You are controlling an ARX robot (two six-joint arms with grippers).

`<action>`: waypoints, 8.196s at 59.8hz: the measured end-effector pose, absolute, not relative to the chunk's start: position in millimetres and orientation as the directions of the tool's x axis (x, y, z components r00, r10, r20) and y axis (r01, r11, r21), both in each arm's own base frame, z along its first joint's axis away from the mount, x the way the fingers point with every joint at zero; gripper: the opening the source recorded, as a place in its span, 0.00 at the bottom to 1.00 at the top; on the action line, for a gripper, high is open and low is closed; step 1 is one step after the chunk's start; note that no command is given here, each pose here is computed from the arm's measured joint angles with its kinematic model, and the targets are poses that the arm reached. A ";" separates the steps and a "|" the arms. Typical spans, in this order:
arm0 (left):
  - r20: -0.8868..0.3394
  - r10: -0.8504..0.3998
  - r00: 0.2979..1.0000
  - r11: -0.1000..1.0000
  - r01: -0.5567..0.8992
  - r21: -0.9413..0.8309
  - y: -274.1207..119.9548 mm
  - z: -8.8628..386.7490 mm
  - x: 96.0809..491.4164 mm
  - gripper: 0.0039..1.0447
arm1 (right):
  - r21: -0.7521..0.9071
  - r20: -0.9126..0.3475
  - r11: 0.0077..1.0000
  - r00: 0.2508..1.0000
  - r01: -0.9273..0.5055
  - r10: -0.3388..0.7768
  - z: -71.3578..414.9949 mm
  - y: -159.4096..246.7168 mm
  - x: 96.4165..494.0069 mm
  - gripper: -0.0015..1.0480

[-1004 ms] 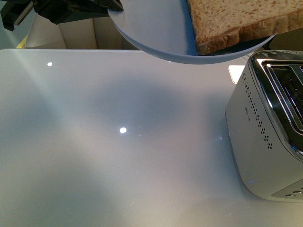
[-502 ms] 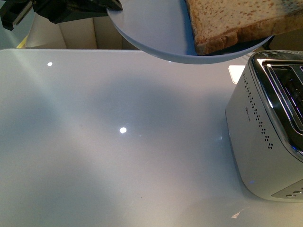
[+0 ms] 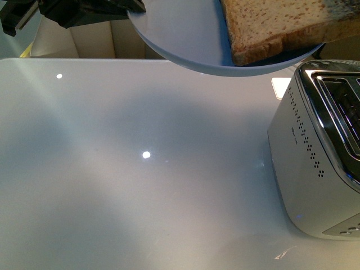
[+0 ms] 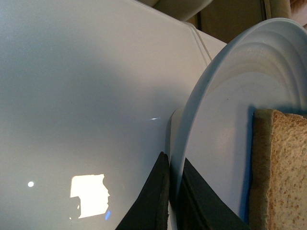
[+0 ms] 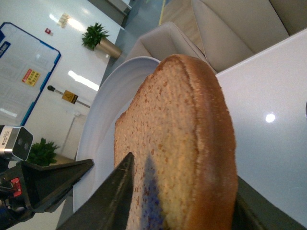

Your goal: Left arm holds plate, right arm toasts bread

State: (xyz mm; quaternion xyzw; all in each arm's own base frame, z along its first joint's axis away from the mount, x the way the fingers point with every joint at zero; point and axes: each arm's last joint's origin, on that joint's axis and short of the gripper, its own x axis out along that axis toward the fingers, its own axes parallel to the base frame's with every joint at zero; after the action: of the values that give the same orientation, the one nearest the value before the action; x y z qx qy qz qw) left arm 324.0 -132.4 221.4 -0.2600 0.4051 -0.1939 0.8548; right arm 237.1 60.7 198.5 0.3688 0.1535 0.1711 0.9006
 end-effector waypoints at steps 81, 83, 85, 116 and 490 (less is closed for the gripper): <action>-0.591 -0.543 0.596 0.789 0.121 -0.603 -132.5 221.5 323.9 0.03 | 0.094 -0.214 0.995 0.977 0.033 -0.013 201.0 15.0 158.3 0.03; -0.591 -0.544 0.596 0.789 0.122 -0.603 -132.5 221.5 323.9 0.03 | 0.083 -0.216 0.996 0.976 0.031 -0.012 198.7 15.4 160.5 0.03; -0.591 -0.544 0.596 0.789 0.122 -0.603 -132.5 221.5 323.9 0.03 | 0.074 -0.219 0.997 0.976 0.027 -0.010 197.0 16.1 163.0 0.03; -0.591 -0.544 0.596 0.789 0.122 -0.603 -132.5 221.5 323.9 0.03 | -0.070 -0.267 0.997 0.964 -0.025 0.005 170.2 20.4 192.8 0.03; -0.826 -0.255 0.503 0.928 -0.112 -0.355 41.8 61.7 378.1 0.03 | 0.003 0.014 1.000 1.000 -0.002 0.002 169.4 0.3 96.9 0.91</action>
State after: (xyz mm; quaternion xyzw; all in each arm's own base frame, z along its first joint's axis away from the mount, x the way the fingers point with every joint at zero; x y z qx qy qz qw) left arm 378.1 41.8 61.7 -0.1847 0.4968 -0.0423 0.8470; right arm 96.9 0.3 169.4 0.0016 -0.0070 0.0010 1.0000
